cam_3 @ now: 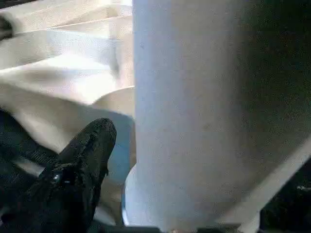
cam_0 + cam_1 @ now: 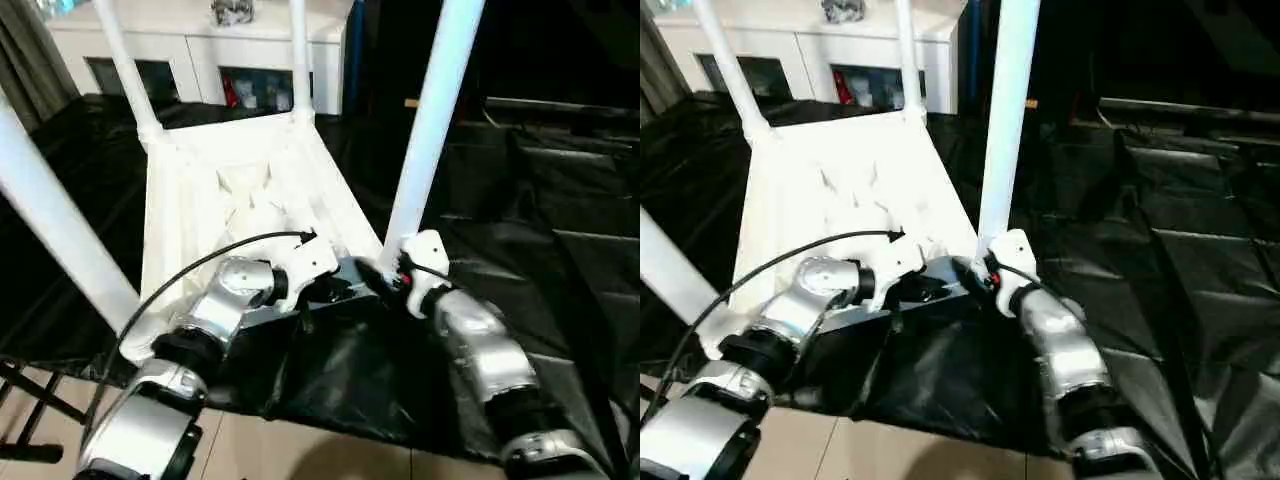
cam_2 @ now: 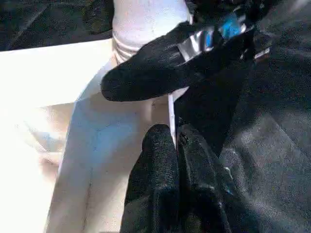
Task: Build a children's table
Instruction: Rotate leg to tighten
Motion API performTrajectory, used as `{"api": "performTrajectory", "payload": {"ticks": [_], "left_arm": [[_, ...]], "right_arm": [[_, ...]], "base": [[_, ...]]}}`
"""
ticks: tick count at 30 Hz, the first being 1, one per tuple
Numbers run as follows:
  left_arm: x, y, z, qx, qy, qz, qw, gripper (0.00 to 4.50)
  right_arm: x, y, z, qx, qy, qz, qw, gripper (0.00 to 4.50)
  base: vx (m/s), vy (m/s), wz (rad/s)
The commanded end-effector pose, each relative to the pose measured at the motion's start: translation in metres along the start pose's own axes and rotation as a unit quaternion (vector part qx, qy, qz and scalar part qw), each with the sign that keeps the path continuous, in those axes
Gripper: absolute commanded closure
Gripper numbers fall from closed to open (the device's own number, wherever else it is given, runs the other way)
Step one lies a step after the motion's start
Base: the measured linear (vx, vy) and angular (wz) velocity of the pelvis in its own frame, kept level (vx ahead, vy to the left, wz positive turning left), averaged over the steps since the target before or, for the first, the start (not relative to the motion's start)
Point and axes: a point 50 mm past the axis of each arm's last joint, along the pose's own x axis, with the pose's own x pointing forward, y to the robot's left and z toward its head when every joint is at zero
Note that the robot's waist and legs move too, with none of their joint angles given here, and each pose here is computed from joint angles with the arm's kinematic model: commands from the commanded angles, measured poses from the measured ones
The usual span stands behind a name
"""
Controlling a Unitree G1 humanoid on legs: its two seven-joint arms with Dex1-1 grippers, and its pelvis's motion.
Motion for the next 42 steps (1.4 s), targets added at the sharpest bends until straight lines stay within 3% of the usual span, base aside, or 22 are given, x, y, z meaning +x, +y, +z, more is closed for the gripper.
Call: {"api": "performTrajectory", "payload": {"ticks": [1, 8, 11, 23, 27, 30, 33, 37, 39, 42], "left_arm": [[0.006, -0.016, -0.006, 0.009, 0.001, -0.068, 0.998, 4.50], [-0.012, -0.015, -0.012, 0.027, 0.016, -0.135, 0.990, 4.50], [-0.018, -0.015, -0.015, 0.039, 0.030, -0.162, 0.986, 4.50], [-0.028, -0.013, -0.018, 0.054, 0.054, -0.202, 0.976, 4.50], [-0.028, -0.012, -0.019, 0.045, 0.048, -0.191, 0.979, 4.50], [-0.024, -0.010, -0.019, 0.031, 0.045, -0.153, 0.987, 4.50], [-0.012, -0.003, -0.017, 0.007, 0.044, -0.071, 0.996, 4.50], [0.010, -0.007, -0.010, -0.015, 0.030, -0.020, 0.999, 4.50], [0.016, -0.010, -0.008, -0.021, 0.026, -0.012, 0.999, 4.50], [0.034, -0.018, 0.000, -0.032, 0.015, 0.006, 0.999, 4.50]], "right_arm": [[-0.001, 0.024, -0.005, -0.016, 0.018, 0.130, 0.991, 0.54], [-0.024, 0.024, -0.004, -0.023, 0.043, 0.276, 0.960, 0.54], [-0.027, 0.022, -0.002, -0.031, 0.056, 0.310, 0.949, 0.83], [-0.025, 0.022, 0.003, -0.047, 0.080, 0.363, 0.927, 1.71], [-0.022, 0.022, 0.001, -0.038, 0.071, 0.338, 0.938, 1.81], [-0.015, 0.017, -0.001, -0.029, 0.054, 0.265, 0.962, 1.84], [-0.005, 0.008, -0.010, -0.018, 0.056, 0.132, 0.990, 1.84], [0.005, 0.010, -0.020, 0.029, 0.061, 0.004, 0.998, 1.85], [0.008, 0.011, -0.021, 0.034, 0.062, -0.019, 0.997, 1.85], [0.020, 0.025, -0.023, 0.059, 0.066, -0.073, 0.993, 1.85]], "base": [[0.000, 0.000, 0.00], [0.000, 0.000, 0.00], [0.000, 0.000, 0.00], [0.000, 0.000, 0.00], [0.000, 0.000, 0.00], [0.000, 0.000, 0.00], [0.000, 0.000, 0.00], [0.000, 0.000, 0.00], [0.000, 0.000, 0.00], [0.000, 0.000, 0.00]]}}
